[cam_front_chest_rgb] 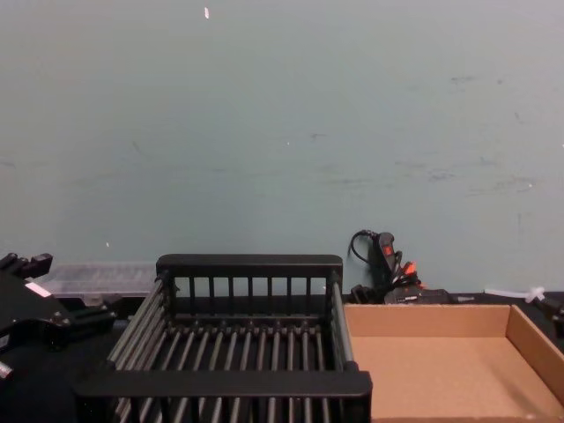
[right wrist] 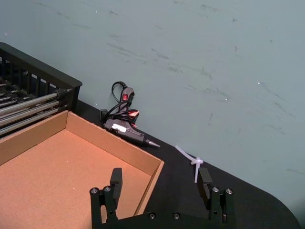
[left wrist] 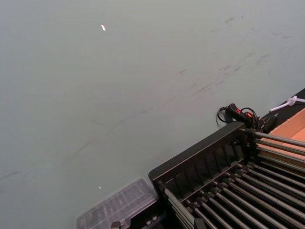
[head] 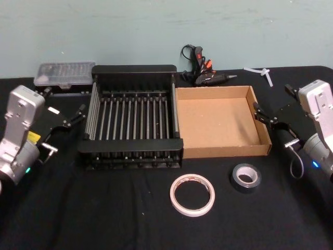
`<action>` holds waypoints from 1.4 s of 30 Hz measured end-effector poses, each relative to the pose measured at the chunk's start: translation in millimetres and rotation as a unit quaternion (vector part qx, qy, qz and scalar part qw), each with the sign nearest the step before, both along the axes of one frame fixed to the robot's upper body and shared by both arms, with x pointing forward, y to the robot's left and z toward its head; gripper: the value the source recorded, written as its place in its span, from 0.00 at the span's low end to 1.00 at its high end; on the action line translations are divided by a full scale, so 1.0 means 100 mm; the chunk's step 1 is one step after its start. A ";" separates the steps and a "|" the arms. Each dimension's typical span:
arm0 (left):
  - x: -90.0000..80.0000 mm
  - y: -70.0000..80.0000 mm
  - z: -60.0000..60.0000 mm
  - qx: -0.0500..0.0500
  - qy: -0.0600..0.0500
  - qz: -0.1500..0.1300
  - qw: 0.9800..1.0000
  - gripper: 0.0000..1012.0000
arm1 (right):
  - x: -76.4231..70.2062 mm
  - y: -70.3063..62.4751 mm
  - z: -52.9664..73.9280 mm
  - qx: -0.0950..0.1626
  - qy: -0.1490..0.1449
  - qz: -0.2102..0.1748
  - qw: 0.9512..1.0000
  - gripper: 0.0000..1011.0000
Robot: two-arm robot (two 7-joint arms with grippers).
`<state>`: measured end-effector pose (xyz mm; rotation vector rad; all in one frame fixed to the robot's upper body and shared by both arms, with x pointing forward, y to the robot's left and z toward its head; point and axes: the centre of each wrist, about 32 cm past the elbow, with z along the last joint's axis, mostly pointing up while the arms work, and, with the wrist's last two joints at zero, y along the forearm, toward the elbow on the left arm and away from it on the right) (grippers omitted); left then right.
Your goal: Pick up the white tape and place it into the black box , Pick up the silver tape and place it into the brown box.
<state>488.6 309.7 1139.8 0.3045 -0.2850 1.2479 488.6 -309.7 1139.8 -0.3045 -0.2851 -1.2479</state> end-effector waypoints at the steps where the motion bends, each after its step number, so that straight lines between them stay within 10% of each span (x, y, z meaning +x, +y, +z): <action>1: 0.00 0.00 0.00 0.000 0.000 0.000 1.000 0.99 | 0.00 0.00 0.00 0.000 0.000 0.000 1.000 0.99; 42: 0.00 0.00 0.00 0.000 0.000 0.000 1.000 0.99 | 0.00 0.00 0.00 0.000 0.000 0.000 1.000 0.99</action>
